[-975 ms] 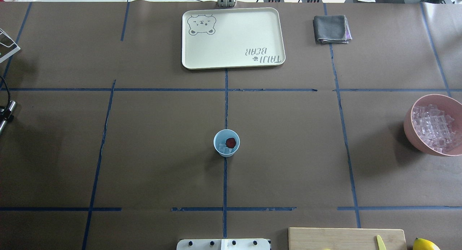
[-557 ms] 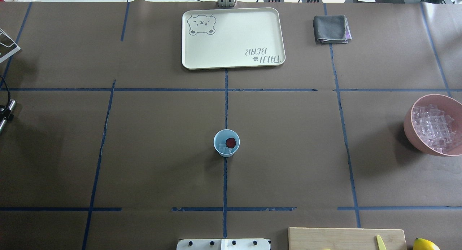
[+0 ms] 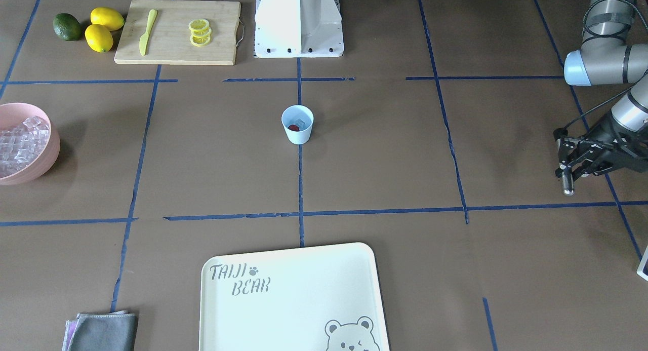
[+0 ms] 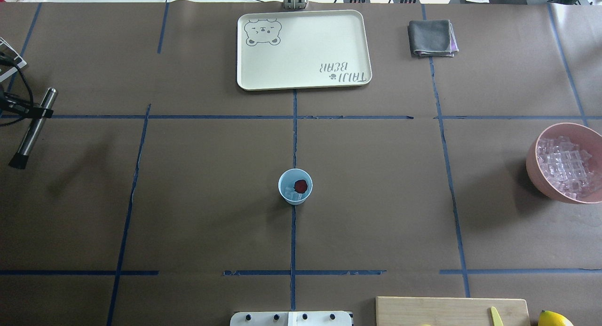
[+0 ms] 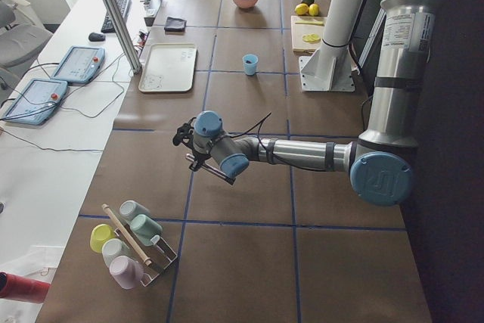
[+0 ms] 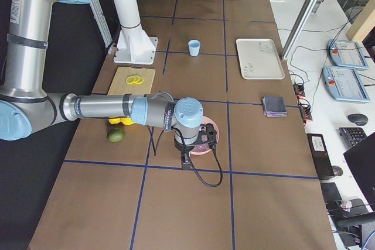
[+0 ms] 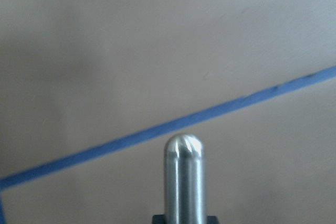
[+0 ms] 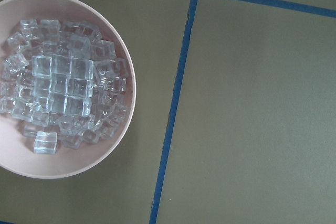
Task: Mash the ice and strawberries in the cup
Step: 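Lift the muddler upright with the left gripper toward the cup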
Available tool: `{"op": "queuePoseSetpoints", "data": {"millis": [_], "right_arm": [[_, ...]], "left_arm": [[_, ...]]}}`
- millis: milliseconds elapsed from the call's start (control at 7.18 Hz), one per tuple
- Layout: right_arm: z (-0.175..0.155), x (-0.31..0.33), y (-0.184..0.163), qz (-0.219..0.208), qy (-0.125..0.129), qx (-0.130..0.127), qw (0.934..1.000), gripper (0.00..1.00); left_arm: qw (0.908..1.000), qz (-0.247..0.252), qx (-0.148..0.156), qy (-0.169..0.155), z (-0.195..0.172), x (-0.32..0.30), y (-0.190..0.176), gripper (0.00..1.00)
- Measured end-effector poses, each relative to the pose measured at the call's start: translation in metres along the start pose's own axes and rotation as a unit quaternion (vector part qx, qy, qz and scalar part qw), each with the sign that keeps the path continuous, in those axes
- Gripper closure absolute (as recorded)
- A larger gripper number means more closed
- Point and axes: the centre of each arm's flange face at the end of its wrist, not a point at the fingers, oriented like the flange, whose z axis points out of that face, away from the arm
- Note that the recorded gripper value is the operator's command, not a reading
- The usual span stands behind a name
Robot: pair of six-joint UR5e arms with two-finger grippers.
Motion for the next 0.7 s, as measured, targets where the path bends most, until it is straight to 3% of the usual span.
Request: {"op": "queuePoseSetpoints", "data": {"millis": [418, 697], "right_arm": [[0.002, 0.001, 0.003, 0.002, -0.001, -0.002, 1.0000, 0.01], [0.002, 0.002, 0.003, 0.003, 0.000, -0.003, 1.0000, 0.01]], "left_arm": [[0.9941, 0.028, 0.079, 0.068, -0.051, 0.080, -0.069, 1.00], [0.9839, 0.047, 0.120, 0.124, -0.074, 0.157, -0.113, 1.00]]}}
